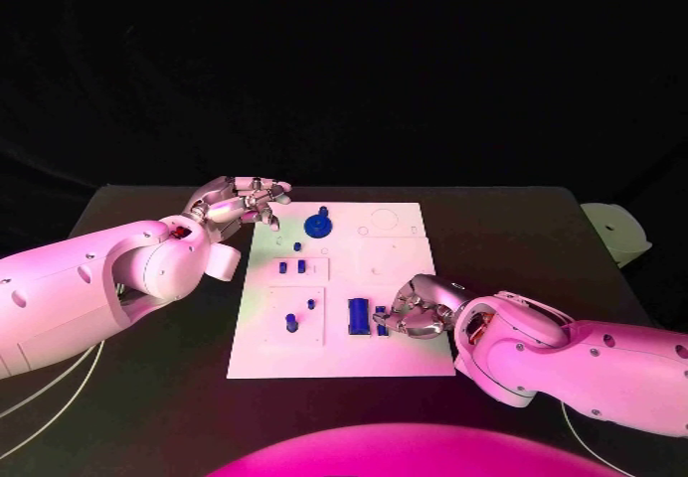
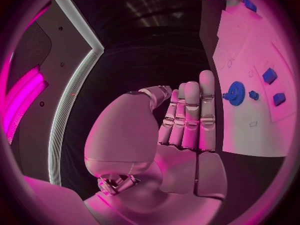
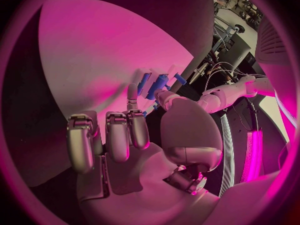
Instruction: Assemble the parts on the task board
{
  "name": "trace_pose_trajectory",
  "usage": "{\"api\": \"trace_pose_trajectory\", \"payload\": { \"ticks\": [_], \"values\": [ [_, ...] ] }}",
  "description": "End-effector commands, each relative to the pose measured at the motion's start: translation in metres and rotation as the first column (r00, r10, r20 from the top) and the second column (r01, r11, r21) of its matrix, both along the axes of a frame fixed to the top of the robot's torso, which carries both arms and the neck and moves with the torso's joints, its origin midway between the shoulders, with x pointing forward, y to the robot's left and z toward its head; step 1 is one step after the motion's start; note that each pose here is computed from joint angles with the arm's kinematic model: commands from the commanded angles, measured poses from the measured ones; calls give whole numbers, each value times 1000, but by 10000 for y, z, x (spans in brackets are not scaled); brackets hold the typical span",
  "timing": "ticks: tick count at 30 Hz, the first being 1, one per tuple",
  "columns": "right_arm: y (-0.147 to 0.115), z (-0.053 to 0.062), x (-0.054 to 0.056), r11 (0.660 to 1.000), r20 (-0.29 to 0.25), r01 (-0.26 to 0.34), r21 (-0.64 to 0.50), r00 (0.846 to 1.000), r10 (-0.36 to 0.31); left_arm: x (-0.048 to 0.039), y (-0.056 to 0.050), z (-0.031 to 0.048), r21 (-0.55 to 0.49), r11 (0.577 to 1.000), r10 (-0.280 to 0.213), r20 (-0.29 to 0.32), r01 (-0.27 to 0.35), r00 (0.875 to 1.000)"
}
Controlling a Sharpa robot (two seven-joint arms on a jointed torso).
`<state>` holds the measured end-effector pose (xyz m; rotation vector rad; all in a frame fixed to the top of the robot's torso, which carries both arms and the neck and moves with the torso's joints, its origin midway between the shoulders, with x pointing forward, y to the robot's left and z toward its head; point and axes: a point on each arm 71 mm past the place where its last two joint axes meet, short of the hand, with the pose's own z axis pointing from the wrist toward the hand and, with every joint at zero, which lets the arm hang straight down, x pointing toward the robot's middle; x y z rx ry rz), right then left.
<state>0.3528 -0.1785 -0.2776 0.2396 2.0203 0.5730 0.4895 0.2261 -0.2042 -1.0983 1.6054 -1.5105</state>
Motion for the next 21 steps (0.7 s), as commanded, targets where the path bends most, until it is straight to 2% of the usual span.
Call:
{"api": "trace_pose_trajectory", "payload": {
  "ticks": [1, 10, 13, 15, 18, 21],
  "values": [
    [0, 12, -9, 1000, 18, -11, -8, 1000, 11, -7, -22, 11, -9, 1000, -17, 3, 17, 1000],
    [-49, -4, -15, 999, 1, -37, -21, 999, 37, -9, -18, 11, -7, 1000, -16, 3, 16, 1000],
    [-63, 6, -13, 999, 12, -34, -8, 999, 34, -9, -17, 11, -7, 1000, -16, 4, 16, 1000],
    [-81, 25, -4, 999, 30, -26, 25, 999, 25, -7, -16, 11, -8, 1000, -16, 5, 16, 1000],
    [-134, 102, 55, 991, 80, -8, 136, 997, -3, 0, -11, 12, -10, 1000, -14, 12, 14, 1000],
    [-227, 237, 240, 952, 129, -5, 306, 991, -36, 21, 6, 6, -17, 1000, -4, 29, 5, 1000]
  ]
}}
